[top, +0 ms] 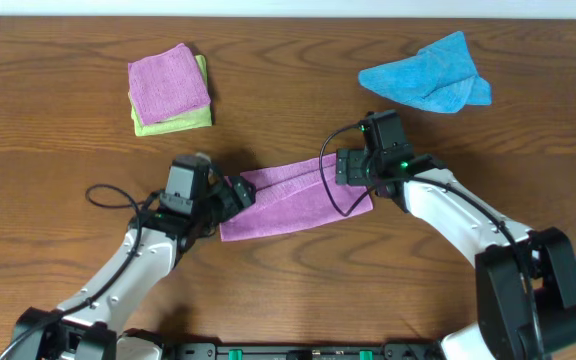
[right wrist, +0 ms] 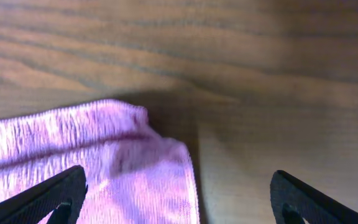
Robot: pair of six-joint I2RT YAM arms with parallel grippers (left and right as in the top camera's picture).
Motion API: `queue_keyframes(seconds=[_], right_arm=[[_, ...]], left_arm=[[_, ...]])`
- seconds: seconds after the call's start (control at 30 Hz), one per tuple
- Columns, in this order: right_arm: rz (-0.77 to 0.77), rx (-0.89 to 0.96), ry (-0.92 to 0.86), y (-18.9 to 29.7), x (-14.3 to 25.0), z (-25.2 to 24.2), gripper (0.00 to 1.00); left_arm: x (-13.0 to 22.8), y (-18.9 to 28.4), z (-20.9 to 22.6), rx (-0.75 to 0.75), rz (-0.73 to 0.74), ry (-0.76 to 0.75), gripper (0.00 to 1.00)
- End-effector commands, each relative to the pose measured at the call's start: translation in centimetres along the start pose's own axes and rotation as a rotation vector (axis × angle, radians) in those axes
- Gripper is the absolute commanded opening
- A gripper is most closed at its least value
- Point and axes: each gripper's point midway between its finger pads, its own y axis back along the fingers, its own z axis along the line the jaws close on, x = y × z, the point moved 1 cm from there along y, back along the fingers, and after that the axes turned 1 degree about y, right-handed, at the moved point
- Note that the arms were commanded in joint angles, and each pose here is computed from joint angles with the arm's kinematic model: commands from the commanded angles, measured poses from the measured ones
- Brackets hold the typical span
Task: Fold the cloth
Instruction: 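Lower the folded edge onto the far edge and open both grippers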
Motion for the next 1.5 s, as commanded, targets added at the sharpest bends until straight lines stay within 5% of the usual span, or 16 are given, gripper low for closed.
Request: queue_keyframes(seconds=[0.0, 0.2, 0.33, 0.4, 0.5, 0.7, 0.87, 1.47], right_arm=[[-0.039, -0.075, 0.011, 2.7, -1.6, 1.6, 0.92], [0.031, -0.181, -0.020, 5.2, -0.2, 3.3, 0.89], [0.100, -0.195, -0.043, 5.4, 1.6, 4.4, 0.79], [0.100, -0.203, -0.024, 5.5, 2.0, 5.4, 0.34], [0.073, -0.194, 0.009, 5.4, 1.9, 6.4, 0.02], [0.106, -0.134, 0.065, 3.2, 3.1, 6.5, 0.01], [0.231, -0.090, 0.116, 1.2, 6.0, 5.5, 0.01], [0.230, -0.065, 0.133, -0.3, 7.8, 3.8, 0.01]], left_arm=[[-1.1, 0.8, -2.4, 0.054, 0.008, -0.021, 0.95], [0.9, 1.5, -1.2, -0.035, 0.120, 0.017, 0.95], [2.5, 1.9, 0.5, -0.110, 0.187, 0.036, 0.95], [2.9, 2.1, 1.0, -0.129, 0.205, 0.045, 0.95], [3.0, 2.1, 1.0, -0.132, 0.209, 0.050, 0.95], [3.5, 2.0, 0.3, -0.111, 0.227, 0.086, 0.95], [4.2, 1.2, -1.4, -0.090, 0.191, -0.048, 0.95], [4.5, -0.8, 0.6, -0.224, 0.153, -0.078, 0.95]])
